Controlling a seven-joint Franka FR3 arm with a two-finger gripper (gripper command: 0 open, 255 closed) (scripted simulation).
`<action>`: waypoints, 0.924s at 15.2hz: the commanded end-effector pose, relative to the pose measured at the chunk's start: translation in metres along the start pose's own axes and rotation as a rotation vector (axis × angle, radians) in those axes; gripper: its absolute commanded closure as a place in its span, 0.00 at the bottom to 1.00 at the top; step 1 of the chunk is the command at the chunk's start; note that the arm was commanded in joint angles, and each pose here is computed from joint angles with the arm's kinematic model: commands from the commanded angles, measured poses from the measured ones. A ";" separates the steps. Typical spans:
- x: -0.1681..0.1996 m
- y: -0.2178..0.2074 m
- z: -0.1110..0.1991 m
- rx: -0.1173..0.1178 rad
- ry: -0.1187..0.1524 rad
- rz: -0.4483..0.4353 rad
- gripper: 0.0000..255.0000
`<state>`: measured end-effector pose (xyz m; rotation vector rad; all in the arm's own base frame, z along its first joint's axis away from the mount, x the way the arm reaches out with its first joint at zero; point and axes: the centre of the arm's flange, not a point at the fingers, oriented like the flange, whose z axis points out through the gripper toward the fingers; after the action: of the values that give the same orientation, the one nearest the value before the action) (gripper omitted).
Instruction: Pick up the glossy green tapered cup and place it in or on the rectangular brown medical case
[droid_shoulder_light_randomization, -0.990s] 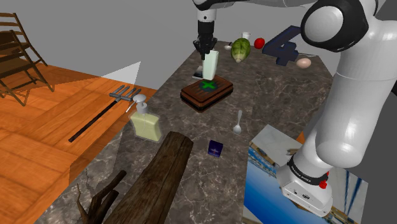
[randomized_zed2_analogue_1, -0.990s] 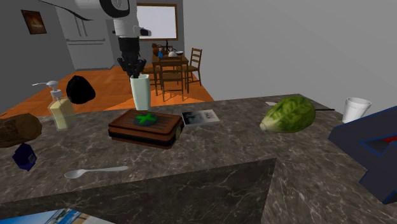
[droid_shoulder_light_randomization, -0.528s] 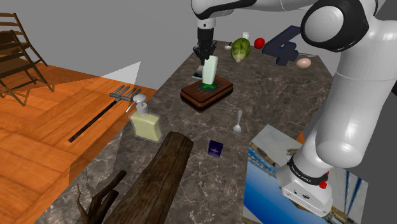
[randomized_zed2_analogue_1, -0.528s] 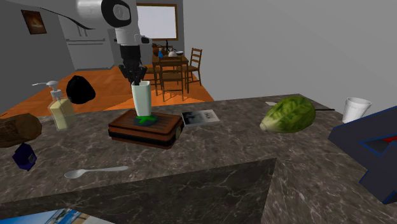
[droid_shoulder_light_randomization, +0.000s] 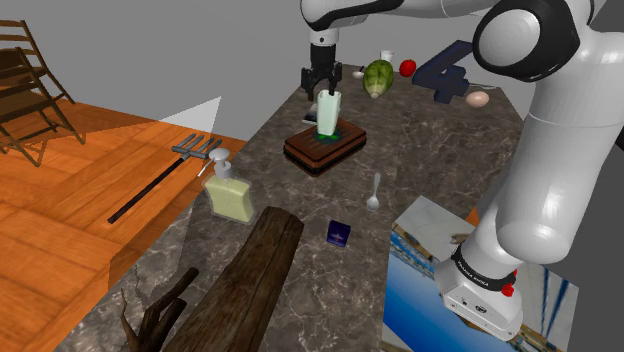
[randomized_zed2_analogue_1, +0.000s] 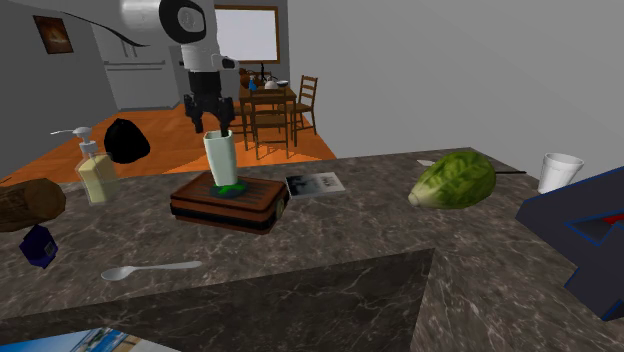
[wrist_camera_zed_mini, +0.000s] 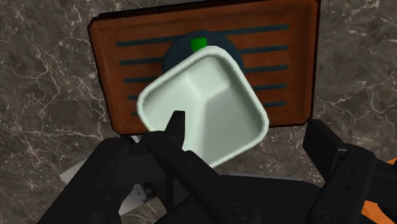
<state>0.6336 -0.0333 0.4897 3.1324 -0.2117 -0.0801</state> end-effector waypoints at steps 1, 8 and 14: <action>0.000 0.000 0.000 0.000 0.000 0.000 0.00; 0.000 0.000 -0.050 0.000 0.000 0.000 0.00; 0.000 0.000 -0.050 0.000 0.000 0.000 0.00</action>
<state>0.6361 -0.0334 0.5397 3.1324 -0.2117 -0.0800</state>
